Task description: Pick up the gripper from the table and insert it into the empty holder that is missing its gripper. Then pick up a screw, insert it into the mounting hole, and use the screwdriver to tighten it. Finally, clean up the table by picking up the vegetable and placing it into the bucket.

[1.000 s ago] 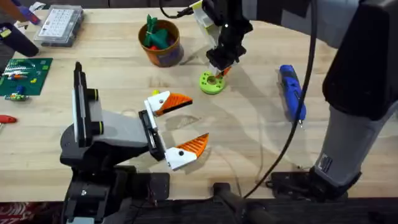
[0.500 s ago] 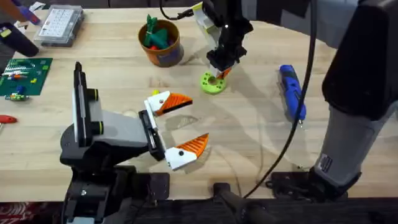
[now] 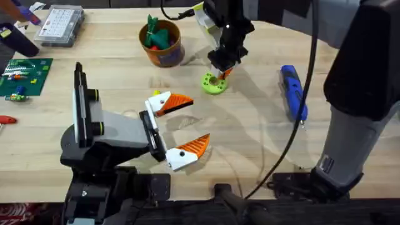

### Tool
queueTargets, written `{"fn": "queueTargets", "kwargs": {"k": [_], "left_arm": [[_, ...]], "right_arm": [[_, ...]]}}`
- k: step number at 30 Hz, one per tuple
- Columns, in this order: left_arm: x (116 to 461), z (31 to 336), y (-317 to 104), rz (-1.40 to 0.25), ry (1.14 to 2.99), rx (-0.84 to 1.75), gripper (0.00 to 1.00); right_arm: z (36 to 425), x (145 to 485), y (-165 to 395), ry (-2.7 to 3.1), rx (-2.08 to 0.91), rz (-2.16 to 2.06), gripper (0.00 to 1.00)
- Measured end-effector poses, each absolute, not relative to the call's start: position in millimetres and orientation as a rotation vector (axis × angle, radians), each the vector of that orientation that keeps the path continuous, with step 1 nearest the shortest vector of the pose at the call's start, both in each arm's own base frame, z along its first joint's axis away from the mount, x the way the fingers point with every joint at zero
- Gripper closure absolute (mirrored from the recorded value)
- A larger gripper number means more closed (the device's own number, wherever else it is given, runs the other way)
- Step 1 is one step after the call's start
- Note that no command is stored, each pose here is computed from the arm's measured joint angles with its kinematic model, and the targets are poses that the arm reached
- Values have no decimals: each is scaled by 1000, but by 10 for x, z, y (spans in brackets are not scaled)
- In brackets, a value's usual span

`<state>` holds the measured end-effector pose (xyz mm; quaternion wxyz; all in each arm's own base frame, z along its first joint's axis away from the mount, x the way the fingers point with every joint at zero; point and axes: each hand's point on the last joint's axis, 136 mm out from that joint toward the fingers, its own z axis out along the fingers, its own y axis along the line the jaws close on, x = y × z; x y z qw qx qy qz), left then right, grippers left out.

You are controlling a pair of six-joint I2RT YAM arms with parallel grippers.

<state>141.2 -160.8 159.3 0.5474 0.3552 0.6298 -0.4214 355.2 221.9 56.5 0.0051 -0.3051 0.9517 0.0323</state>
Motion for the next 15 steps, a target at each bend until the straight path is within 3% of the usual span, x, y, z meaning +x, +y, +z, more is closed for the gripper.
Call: {"fn": "queueTargets", "kwargs": {"k": [8,15], "left_arm": [[1412,1593,-1608,-998,1492,842,10],[1412,1593,-1608,-999,1492,842,10]], "right_arm": [[700,3592,2242,2968,-952,104,992],[1063,3688,2299,2920,-957,118,992]]}}
